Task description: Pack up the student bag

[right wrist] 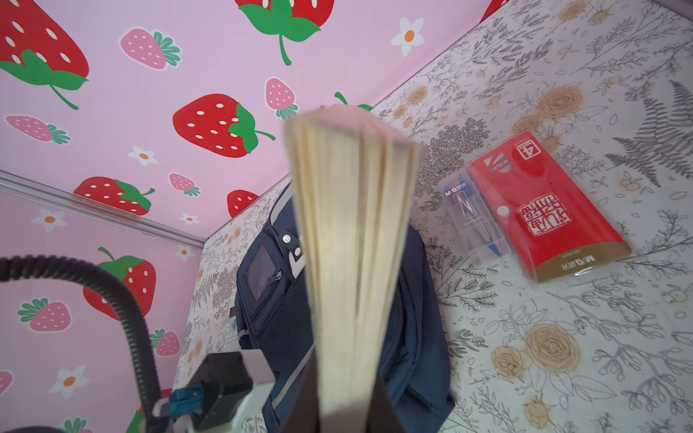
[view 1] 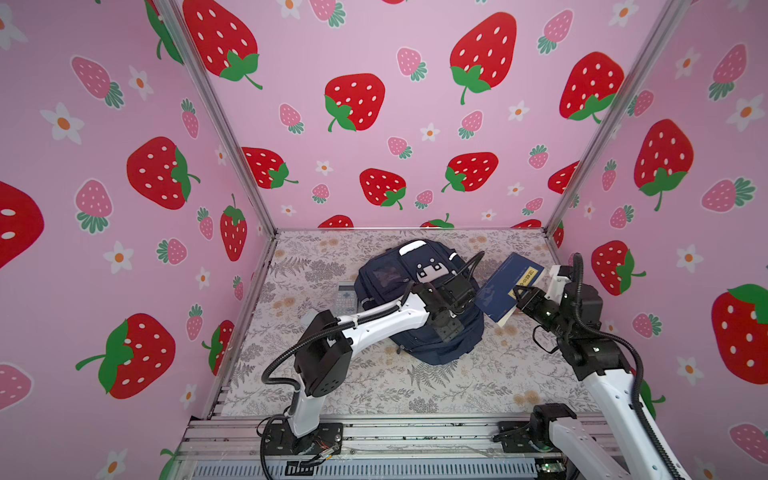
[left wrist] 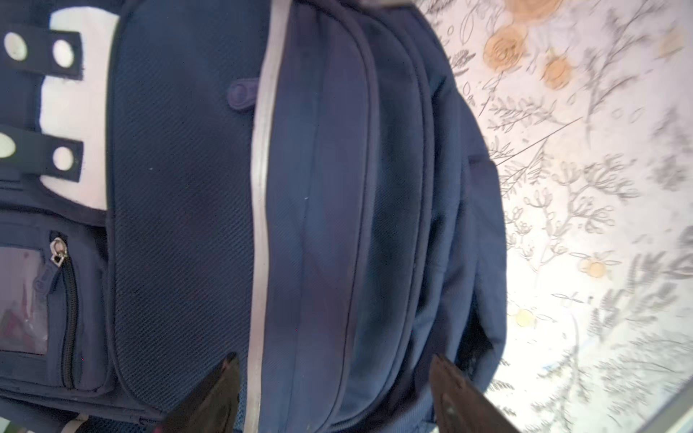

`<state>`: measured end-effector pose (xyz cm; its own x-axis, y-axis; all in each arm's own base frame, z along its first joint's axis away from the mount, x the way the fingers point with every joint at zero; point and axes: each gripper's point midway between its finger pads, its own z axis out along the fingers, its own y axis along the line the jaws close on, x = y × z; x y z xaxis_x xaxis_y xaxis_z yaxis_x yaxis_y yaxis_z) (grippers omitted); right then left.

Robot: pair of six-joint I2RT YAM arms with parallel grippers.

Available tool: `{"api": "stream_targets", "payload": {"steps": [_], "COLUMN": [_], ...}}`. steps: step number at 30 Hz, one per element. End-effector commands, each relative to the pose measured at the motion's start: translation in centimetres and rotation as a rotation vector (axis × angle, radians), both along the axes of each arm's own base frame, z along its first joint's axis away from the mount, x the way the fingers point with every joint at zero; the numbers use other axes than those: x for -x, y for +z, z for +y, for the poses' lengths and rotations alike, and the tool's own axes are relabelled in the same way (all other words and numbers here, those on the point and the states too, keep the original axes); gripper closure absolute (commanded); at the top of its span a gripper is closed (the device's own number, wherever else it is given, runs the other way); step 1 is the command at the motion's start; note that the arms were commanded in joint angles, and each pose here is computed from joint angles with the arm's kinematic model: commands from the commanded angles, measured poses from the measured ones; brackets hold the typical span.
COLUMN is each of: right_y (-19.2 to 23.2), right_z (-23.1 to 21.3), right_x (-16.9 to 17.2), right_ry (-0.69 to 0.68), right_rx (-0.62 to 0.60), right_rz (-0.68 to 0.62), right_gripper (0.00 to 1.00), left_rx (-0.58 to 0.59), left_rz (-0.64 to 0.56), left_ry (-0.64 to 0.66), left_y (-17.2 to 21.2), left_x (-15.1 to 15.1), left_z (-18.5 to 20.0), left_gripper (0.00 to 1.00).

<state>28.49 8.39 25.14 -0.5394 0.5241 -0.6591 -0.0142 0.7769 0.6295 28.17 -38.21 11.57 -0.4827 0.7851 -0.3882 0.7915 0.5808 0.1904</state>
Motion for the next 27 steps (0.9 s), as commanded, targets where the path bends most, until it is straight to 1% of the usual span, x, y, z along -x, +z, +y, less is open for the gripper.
{"api": "stream_targets", "payload": {"steps": [1,3,4,8,11,13,16,18,19,23,25,27], "right_y": [-0.1,-0.2,-0.7,-1.1,-1.2,-1.1,-0.5,0.1,0.4,1.5,1.7,1.9], "right_z": [-0.1,-0.1,-0.2,-0.3,-0.4,-0.4,-0.5,-0.6,-0.6,-0.6,-0.2,0.3], "right_x": [0.5,0.7,1.0,1.4,1.6,1.7,2.0,2.2,2.3,2.6,2.8,3.2], "right_ry": [0.016,0.017,0.013,0.016,0.015,0.019,0.018,0.017,0.019,0.034,0.053,0.081], "right_rx": [-0.004,-0.003,0.000,0.000,0.006,0.012,0.019,0.025,0.029,0.049,0.036,0.015], "right_rz": [-0.007,-0.010,0.010,0.019,0.022,0.026,0.013,0.000,-0.002,-0.018,-0.025,-0.035], "right_gripper": [1.00,1.00,1.00,1.00,1.00,1.00,1.00,1.00,1.00,1.00,1.00,1.00], "left_rx": [-0.143,-0.146,-0.140,-0.083,-0.063,-0.073,-0.082,-0.071,-0.061,0.035,0.099,0.194], "left_rz": [-0.152,-0.162,-0.168,-0.171,-0.140,-0.121,-0.108,-0.102,-0.100,-0.103,-0.102,-0.084], "left_ry": [0.025,0.051,0.058,0.069,0.050,0.031,0.021,0.031,0.037,0.061,0.067,0.060], "left_y": [0.0,-0.7,-0.8,-1.1,-1.9,-2.7,-3.3,-3.0,-2.7,0.7,2.9,5.3], "left_x": [-2.4,-2.9,-3.0,-3.3,-3.0,-2.8,-3.0,-3.2,-3.3,-3.6,-3.5,-3.3], "left_z": [0.9,0.6,0.4,-0.5,-1.3,-1.6,-1.5,-1.3,-1.2,-1.1,-1.2,-1.4], "left_gripper": [0.29,0.39,0.41,0.49,0.59,0.67,0.84,0.96,1.00,1.00,1.00,1.00]}}
